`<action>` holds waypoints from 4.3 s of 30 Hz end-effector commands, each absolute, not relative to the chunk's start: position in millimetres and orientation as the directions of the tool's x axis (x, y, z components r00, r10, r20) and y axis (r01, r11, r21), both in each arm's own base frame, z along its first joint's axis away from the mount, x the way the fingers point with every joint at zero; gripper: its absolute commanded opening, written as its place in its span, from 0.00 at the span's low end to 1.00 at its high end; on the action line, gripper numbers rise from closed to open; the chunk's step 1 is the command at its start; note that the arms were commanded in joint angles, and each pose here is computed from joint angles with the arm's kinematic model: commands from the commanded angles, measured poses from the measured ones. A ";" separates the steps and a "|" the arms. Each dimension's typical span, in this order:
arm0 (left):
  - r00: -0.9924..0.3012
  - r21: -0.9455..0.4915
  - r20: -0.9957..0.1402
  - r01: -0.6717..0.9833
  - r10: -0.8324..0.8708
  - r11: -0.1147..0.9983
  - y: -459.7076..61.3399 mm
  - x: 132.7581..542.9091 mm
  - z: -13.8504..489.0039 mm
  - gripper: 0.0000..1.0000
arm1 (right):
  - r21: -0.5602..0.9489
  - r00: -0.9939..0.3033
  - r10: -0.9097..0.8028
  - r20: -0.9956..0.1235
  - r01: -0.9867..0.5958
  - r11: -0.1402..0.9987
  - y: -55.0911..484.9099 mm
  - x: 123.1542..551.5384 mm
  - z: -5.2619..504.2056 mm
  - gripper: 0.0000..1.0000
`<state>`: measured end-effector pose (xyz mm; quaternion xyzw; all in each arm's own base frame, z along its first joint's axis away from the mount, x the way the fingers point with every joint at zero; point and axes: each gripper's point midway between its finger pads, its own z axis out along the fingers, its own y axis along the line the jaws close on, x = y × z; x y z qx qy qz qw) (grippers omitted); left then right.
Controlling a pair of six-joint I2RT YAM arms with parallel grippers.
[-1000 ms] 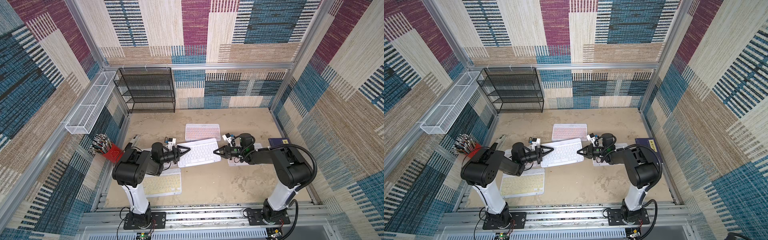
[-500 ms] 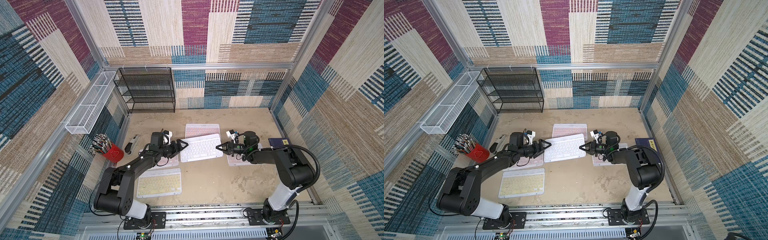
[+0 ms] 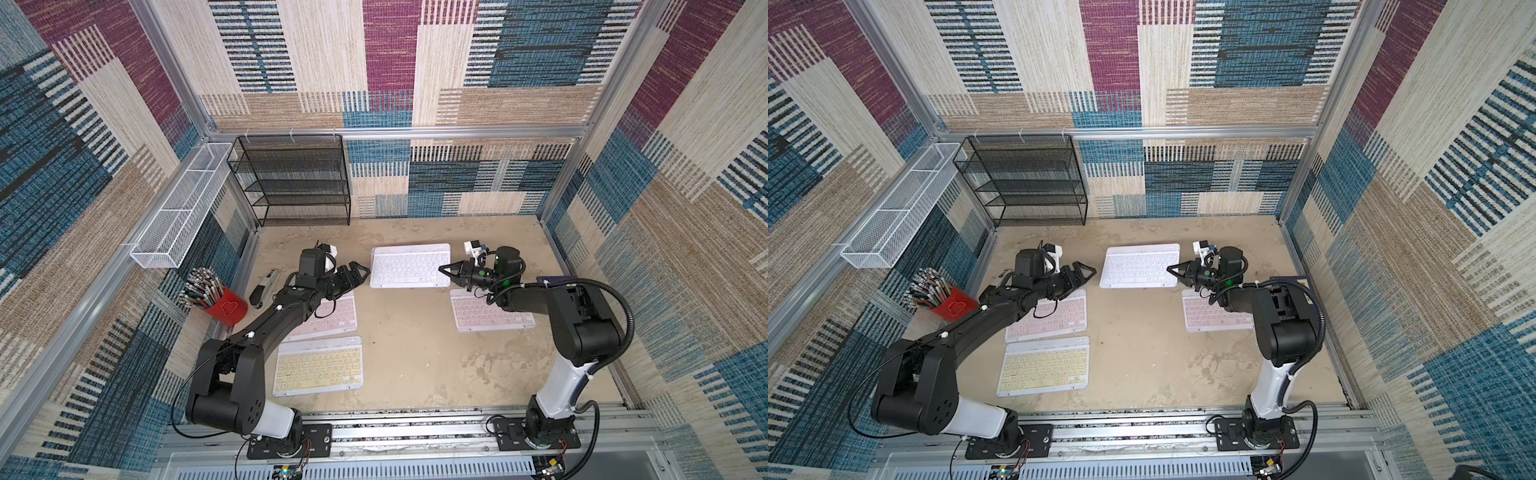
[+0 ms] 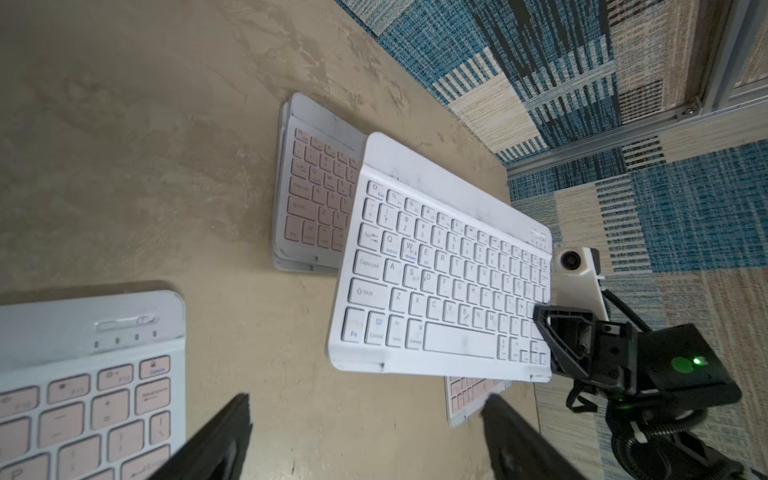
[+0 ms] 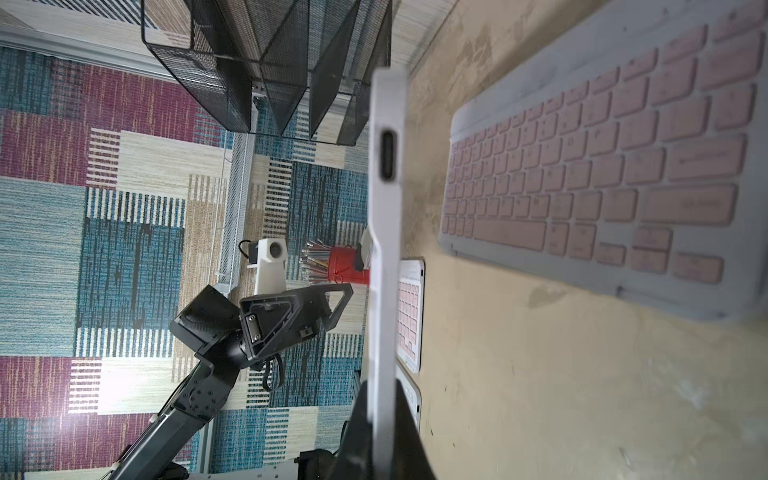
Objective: Stack the numeric keypads
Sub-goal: Place the numeric keypad at the numeric keypad, then move the numeric keypad to the center of the board.
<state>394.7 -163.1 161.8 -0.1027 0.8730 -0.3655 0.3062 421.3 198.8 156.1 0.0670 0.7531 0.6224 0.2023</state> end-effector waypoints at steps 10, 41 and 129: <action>-0.820 -0.685 -0.452 0.067 -0.351 0.726 -166.5 392.1 146.6 0.85 | 0.955 -0.913 0.328 -0.243 -0.167 0.243 203.1 469.2 150.0 0.00; -0.852 -0.706 -0.410 0.070 -0.326 0.704 -173.7 386.6 129.5 0.84 | 0.920 -0.937 0.319 -0.142 -0.006 0.391 195.4 509.5 65.1 0.02; -0.547 -0.223 -0.141 -0.794 -0.825 0.565 54.5 224.6 20.7 1.00 | 0.580 -0.828 0.128 -0.547 -0.264 0.770 307.5 342.4 115.8 0.75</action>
